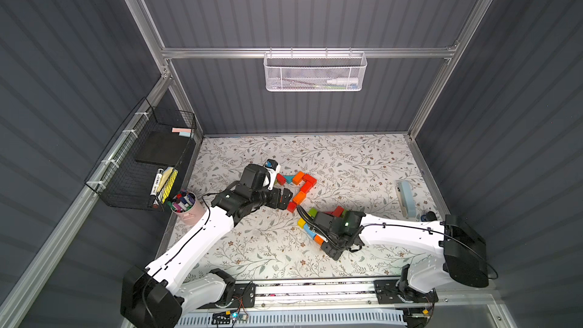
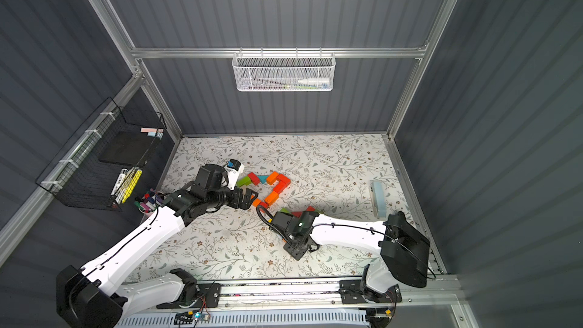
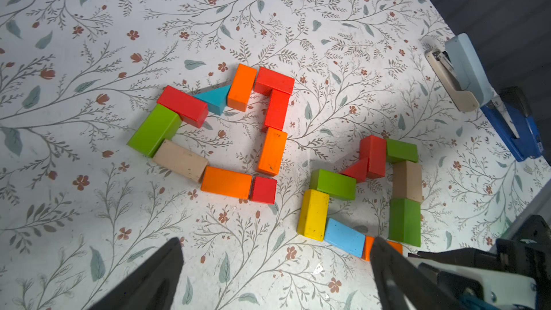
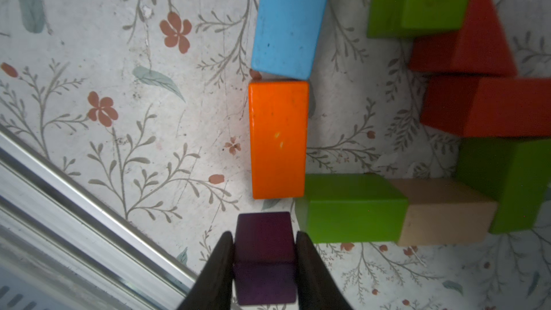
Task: Assemble a heart with building blocks
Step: Assemble the building block at the center of the board.
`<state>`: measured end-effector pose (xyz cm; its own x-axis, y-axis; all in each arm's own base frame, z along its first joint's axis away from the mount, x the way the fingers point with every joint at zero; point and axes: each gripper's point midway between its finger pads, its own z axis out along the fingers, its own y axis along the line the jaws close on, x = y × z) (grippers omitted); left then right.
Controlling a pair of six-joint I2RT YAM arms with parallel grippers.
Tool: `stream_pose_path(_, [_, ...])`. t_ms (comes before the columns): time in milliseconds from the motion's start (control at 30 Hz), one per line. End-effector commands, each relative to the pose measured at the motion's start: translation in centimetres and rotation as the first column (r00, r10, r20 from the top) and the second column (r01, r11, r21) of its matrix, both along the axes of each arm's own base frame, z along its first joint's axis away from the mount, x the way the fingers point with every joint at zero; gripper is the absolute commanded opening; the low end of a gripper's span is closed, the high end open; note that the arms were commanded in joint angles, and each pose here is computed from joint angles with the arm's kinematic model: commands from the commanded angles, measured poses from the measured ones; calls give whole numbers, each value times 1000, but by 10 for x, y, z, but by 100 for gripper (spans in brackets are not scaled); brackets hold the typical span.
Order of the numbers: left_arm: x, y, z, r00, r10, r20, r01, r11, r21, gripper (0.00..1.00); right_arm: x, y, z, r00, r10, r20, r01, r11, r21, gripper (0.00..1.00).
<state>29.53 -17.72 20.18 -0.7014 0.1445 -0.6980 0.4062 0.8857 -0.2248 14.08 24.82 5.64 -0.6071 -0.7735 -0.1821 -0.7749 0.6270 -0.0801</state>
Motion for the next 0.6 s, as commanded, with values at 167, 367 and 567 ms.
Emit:
stream_pose_path(167, [-1,5,9,1000,22,14,-22,1000,-14,99,6,3,-5,999,22,31,-21,1000,-20,26])
stream_pose_path(367, [-2,1,9,1000,6,9,-6,1000,-28,99,7,-3,-8,999,21,39,-19,999,-44,27])
stream_pose_path(567, [-2,-1,9,1000,-1,7,2,999,-34,99,6,-5,-9,999,19,37,-18,999,-49,31])
